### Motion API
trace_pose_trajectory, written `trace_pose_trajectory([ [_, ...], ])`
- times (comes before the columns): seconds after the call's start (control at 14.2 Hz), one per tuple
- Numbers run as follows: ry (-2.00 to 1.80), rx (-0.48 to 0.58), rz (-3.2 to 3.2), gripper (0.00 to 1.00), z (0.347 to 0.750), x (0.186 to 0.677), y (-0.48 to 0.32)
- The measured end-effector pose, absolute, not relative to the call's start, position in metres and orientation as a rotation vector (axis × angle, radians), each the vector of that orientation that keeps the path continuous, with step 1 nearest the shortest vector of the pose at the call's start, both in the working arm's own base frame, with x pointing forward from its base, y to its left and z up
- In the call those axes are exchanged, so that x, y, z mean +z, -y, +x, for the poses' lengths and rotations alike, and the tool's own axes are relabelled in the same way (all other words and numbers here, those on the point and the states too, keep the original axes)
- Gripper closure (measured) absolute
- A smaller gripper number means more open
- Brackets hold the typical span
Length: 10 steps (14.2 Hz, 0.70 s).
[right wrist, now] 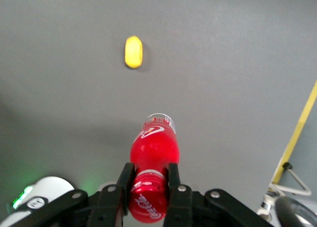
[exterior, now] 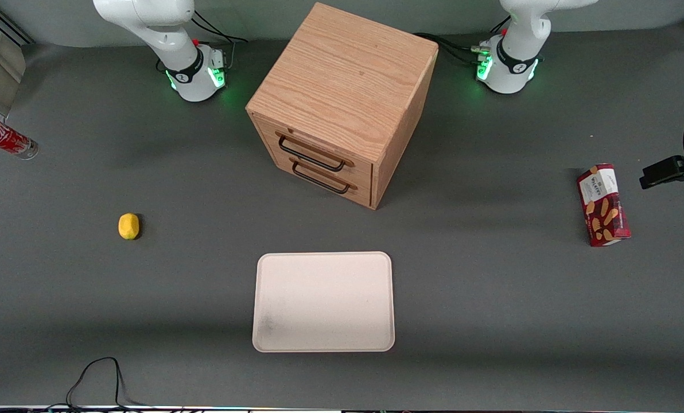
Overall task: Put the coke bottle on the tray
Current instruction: 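Close the right gripper on the bottle neck and lift it, then carry the bottle with the right gripper over the white tray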
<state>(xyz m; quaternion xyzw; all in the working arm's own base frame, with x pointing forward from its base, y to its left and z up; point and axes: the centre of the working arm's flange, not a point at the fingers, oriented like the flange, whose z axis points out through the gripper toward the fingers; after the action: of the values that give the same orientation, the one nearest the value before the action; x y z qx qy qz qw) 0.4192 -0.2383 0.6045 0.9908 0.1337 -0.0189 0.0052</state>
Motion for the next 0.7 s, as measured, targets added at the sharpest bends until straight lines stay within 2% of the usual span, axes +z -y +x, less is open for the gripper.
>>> trace_pose_trajectory([
  [0.14, -0.424, -0.054, 3.112, 0.68, 0.441, 0.603, 0.214],
  [0.7, -0.485, 0.026, 3.141, 0.68, 0.607, 0.591, 0.009],
])
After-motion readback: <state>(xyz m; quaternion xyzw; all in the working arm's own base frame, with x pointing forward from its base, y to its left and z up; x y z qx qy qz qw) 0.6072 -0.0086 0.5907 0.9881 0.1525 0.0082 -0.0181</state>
